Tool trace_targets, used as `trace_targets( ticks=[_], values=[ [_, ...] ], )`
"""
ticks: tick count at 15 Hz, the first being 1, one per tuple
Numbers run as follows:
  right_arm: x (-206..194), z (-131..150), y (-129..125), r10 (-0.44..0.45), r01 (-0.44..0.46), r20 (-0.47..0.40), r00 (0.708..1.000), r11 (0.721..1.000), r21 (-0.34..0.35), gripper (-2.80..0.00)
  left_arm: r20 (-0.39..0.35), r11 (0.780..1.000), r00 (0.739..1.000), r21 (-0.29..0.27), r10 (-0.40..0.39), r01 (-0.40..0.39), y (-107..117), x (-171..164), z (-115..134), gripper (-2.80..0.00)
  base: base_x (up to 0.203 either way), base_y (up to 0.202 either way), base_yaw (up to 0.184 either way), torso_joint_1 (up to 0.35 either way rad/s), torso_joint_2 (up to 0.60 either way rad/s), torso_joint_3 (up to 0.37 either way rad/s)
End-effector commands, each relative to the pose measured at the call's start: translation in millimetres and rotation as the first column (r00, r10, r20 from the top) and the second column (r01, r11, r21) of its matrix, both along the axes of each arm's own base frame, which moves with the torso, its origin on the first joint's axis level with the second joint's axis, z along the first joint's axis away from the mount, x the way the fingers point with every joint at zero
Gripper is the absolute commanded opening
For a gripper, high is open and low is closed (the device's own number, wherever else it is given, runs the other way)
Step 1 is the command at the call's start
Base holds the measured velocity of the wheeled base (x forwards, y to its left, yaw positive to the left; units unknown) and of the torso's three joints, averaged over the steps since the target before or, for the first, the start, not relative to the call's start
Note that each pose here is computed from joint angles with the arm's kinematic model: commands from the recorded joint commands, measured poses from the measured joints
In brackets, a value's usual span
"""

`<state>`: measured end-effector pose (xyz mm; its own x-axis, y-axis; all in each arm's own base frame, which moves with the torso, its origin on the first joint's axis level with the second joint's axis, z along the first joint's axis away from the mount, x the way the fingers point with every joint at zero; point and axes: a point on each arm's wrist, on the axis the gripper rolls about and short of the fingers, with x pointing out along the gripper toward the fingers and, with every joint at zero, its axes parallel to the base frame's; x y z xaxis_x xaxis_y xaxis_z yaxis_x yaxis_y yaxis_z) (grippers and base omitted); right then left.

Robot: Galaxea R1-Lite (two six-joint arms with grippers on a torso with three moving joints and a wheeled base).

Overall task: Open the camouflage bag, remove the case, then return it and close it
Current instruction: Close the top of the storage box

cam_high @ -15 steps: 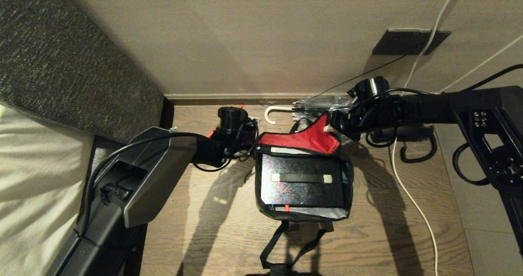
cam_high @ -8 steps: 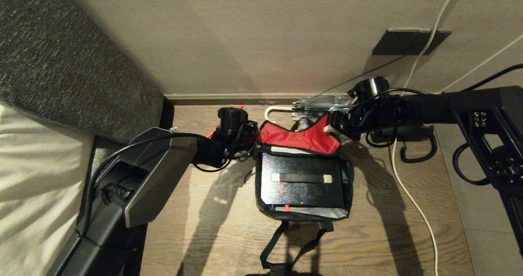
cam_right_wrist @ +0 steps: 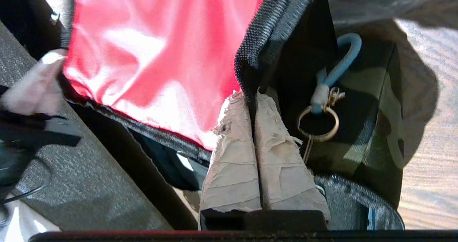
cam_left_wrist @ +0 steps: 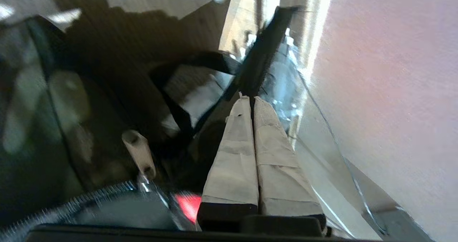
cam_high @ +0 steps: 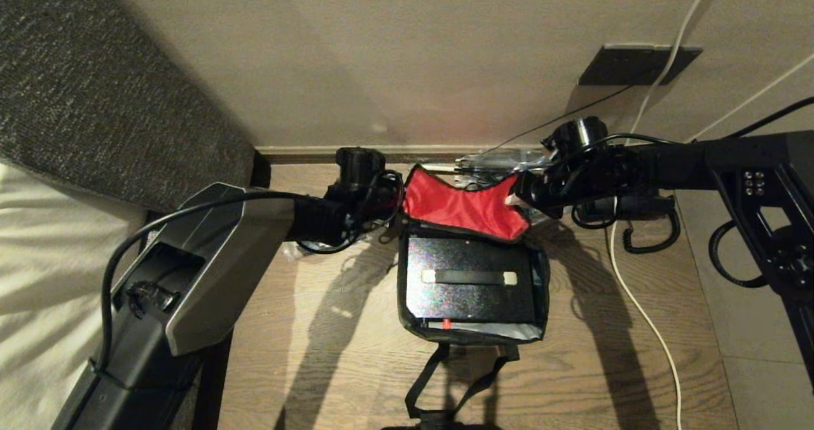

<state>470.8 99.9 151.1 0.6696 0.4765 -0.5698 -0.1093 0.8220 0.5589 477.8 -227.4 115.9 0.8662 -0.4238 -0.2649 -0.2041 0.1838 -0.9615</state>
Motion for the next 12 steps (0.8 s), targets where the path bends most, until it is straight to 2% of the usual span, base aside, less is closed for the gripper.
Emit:
trace_targets(
  ticks=[1, 7, 12],
  values=[
    [-3, 4, -1, 0.006, -0.006, -0.013, 1.000, 1.000, -0.007, -2.80, 0.026, 1.000, 1.000, -0.021, 0.002, -0.001, 2, -7, 25, -2.80, 0.000, 0.000, 0.000, 0.000, 0.00, 0.000],
    [-12, 13, -2, 0.033, -0.034, -0.018, 0.999, 0.998, -0.043, -2.80, 0.041, 1.000, 0.999, 0.020, -0.010, 0.010, 3, -15, 42, -2.80, 0.000, 0.000, 0.000, 0.000, 0.00, 0.000],
    [-18, 21, -4, 0.045, -0.046, -0.022, 0.999, 0.997, -0.057, -2.80, 0.035, 1.000, 0.999, 0.025, -0.011, 0.010, 2, -14, 39, -2.80, 0.000, 0.000, 0.000, 0.000, 0.00, 0.000]
  ],
)
